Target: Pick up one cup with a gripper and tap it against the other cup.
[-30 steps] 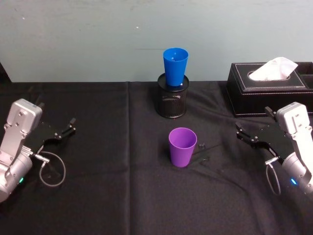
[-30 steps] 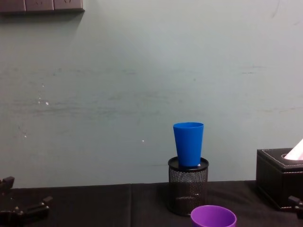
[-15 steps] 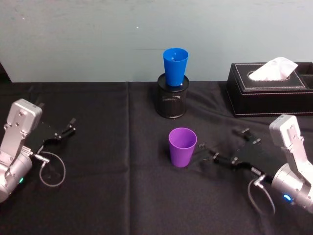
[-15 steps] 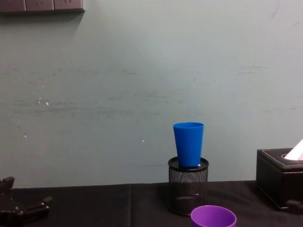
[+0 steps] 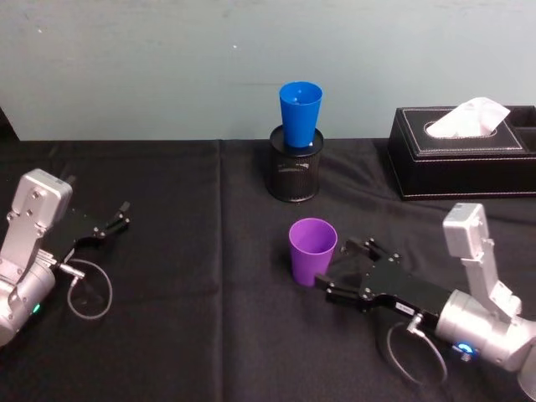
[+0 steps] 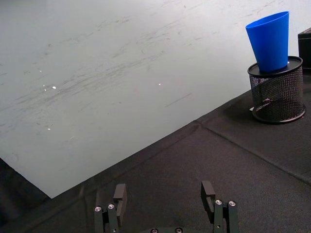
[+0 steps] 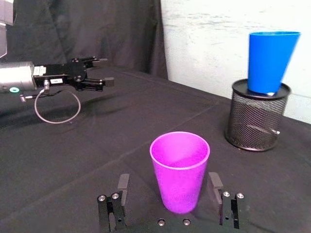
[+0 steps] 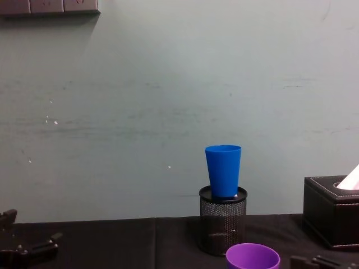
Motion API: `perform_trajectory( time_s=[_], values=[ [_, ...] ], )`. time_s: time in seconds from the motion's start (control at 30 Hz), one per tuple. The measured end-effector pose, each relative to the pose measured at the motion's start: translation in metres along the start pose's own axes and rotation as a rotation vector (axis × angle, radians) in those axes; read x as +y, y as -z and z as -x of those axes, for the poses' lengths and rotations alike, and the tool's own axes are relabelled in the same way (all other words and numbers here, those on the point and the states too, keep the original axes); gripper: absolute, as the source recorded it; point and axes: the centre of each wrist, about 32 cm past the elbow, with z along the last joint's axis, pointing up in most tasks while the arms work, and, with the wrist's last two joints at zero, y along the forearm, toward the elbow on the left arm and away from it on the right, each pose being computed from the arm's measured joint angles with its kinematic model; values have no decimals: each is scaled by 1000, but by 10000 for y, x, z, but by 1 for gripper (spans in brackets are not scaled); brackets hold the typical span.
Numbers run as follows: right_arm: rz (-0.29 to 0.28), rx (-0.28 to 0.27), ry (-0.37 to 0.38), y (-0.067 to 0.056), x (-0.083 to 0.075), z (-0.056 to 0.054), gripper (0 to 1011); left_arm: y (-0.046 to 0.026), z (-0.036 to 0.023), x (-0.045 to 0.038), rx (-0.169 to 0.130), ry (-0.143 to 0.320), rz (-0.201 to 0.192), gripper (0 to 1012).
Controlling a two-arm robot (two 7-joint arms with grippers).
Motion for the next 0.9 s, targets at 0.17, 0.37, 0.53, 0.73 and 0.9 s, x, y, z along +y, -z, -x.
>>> perform_trajectory(
  time_s=[0.17,0.37,0.53,0.73,0.9],
  values=[
    [-8,-13,-7,2,125,6,1000,0,0,0,0,0,0,1000],
    [-16,-21,-1,23,278,-27,1000,0,0,0,0,0,0,1000],
    [-24,-16,8,58,384,-47,1000,0,0,0,0,0,0,1000],
    [-26,-2,19,107,451,-60,1000,0,0,0,0,0,0,1000],
    [-32,10,24,131,499,-62,1000,0,0,0,0,0,0,1000]
  ],
)
